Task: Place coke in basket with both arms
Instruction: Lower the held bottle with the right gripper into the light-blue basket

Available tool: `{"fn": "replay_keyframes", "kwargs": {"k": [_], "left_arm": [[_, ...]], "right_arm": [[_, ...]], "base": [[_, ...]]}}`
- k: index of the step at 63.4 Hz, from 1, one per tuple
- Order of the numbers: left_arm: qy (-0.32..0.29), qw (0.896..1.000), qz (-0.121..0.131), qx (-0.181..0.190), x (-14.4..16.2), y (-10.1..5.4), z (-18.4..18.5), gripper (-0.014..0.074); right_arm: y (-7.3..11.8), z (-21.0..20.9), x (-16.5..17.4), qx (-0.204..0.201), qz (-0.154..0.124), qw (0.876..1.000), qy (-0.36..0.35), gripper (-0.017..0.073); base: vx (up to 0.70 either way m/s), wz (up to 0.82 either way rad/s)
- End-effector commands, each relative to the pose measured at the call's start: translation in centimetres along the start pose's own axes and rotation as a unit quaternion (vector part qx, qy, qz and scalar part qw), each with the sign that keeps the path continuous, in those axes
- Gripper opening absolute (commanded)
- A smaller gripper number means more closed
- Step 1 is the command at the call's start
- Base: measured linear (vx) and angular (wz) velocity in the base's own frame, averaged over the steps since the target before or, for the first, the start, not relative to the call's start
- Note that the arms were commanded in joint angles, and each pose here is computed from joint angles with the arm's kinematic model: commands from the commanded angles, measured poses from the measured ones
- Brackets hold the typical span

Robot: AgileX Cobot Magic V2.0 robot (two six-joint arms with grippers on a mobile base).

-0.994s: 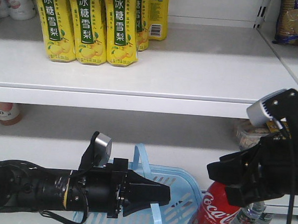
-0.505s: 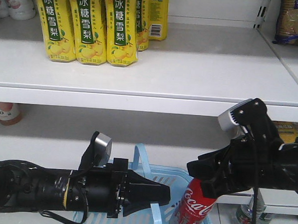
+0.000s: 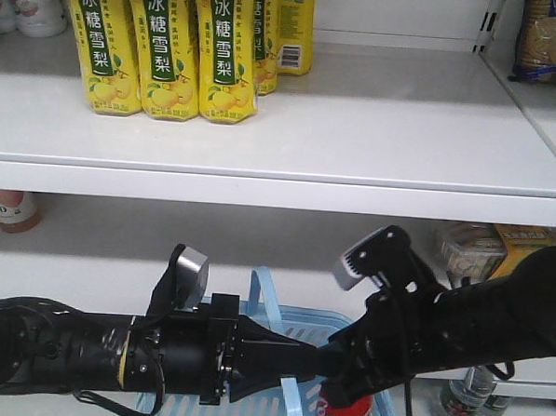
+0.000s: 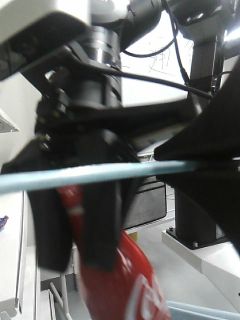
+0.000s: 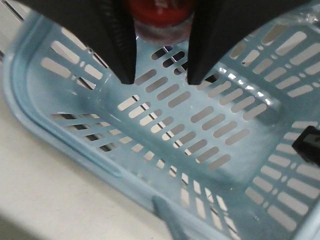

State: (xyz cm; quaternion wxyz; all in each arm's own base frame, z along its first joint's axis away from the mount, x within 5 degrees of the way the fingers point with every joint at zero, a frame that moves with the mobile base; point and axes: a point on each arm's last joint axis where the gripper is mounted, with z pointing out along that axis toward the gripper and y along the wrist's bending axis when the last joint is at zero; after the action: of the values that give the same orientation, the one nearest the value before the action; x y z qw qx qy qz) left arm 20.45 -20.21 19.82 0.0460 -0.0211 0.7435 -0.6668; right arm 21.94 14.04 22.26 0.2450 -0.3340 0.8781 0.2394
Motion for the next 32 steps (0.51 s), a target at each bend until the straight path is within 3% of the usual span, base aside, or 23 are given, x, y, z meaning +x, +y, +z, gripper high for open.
{"fn": "replay_keyframes", "kwargs": {"k": [1,15,32], "left_arm": [[0.034,0.990,0.022,0.133,0.6,-3.8,-0.4,-0.0006],[0.034,0.990,0.022,0.133,0.6,-3.8,-0.4,-0.0005],[0.034,0.990,0.022,0.133,0.6,-3.8,-0.4,-0.0005]], "right_arm": [[1.0,0.4,-1.3,0.007,-0.020,0.999,-0.025,-0.0001],[1.7,1.7,-1.3,0.005,-0.027,0.999,-0.016,0.0065],[1.8,1.6,-1.4,-0.002,-0.017,1.000,-0.020,0.0364]], "base": [[0.00,0.00],[0.00,0.00],[0.00,0.00]]}}
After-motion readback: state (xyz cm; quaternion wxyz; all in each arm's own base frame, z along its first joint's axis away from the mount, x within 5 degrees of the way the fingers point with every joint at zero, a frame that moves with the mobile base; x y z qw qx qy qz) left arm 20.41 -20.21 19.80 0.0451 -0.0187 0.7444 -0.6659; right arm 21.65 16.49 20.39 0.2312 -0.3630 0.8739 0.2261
